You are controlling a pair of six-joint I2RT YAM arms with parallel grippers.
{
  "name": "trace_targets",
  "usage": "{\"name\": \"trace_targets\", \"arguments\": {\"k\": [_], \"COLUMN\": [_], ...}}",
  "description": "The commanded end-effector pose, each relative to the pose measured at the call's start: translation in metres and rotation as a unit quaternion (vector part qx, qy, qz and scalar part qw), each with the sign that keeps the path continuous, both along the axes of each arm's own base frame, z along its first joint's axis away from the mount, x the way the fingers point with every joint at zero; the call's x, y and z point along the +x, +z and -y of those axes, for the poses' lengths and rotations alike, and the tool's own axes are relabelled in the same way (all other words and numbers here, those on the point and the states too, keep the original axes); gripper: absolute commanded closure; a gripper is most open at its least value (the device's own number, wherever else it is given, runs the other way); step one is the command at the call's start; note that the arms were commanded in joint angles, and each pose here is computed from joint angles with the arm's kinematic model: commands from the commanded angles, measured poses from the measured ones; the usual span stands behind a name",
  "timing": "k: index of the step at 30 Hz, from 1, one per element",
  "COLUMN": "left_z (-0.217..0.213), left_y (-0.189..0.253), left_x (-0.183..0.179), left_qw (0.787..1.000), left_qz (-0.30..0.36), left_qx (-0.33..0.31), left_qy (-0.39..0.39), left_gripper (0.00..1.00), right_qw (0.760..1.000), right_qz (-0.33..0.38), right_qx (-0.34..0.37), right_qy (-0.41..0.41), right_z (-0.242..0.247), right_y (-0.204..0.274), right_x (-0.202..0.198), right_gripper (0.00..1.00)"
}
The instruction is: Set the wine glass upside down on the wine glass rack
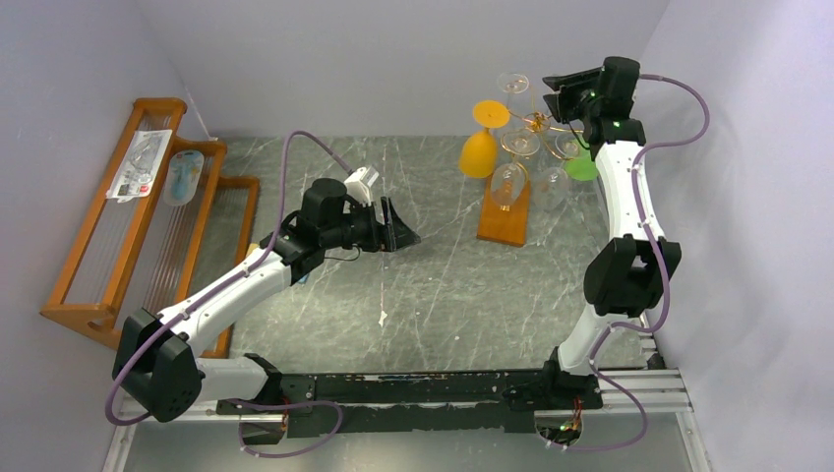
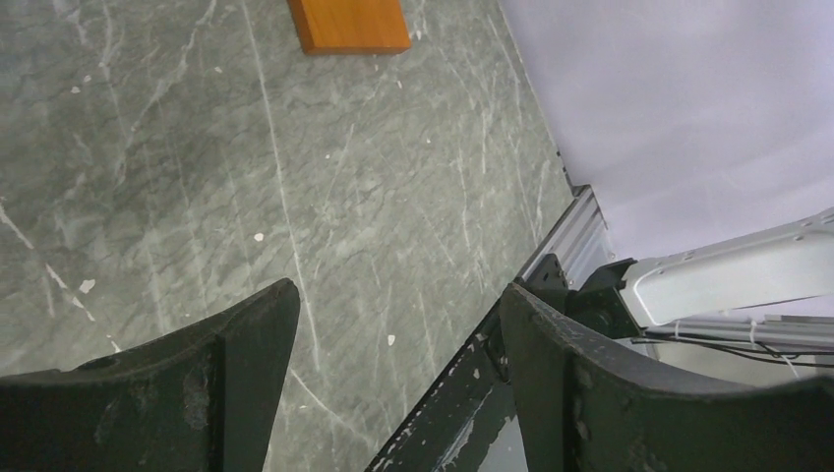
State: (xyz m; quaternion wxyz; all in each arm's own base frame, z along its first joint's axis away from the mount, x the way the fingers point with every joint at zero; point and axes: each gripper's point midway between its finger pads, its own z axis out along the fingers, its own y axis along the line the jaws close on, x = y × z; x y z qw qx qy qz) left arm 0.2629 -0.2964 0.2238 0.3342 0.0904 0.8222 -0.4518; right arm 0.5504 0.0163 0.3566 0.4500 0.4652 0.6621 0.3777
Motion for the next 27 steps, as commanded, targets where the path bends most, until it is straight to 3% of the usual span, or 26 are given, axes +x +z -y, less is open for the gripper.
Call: {"name": "trace_targets", "arguments": {"k": [1, 11, 16, 24, 27], "left_z": [-0.009, -0.017, -0.019, -0.051, -0.066], "left_y": [0.007, 0.017, 0.033, 0.074, 0.090], "left_x": [0.006, 0.008, 0.008, 0.015, 0.015], "left_qw": [1.000, 0.998, 0.998, 0.985, 0.976], "left_qz": [0.020, 0.033, 0.045, 0.132, 0.172], "left_qx": [0.016, 0.036, 0.036, 0.069, 0.085], "left_qy": [0.017, 0.029, 0.029, 0.086, 0.106], "left_gripper": [0.22, 0.21, 0.15, 0.10, 0.04], "right_qw": [0.999, 0.996, 0.991, 0.974, 0.956], "right_qz": [0.034, 0.080, 0.126, 0.185, 0.181], "right_qx": [0.017, 0.027, 0.010, -0.128, -0.226], "right_qy": [0.017, 0.037, 0.043, -0.017, -0.050], "right_z": [-0.005, -0.014, -0.017, 0.007, 0.022], "right_y": [0.029, 0.067, 0.103, 0.132, 0.127], "right_x": [-0.009, -0.028, -0.052, -0.130, -0.174], "right_gripper": [0.55, 0.51, 0.50, 0.43, 0.41]}}
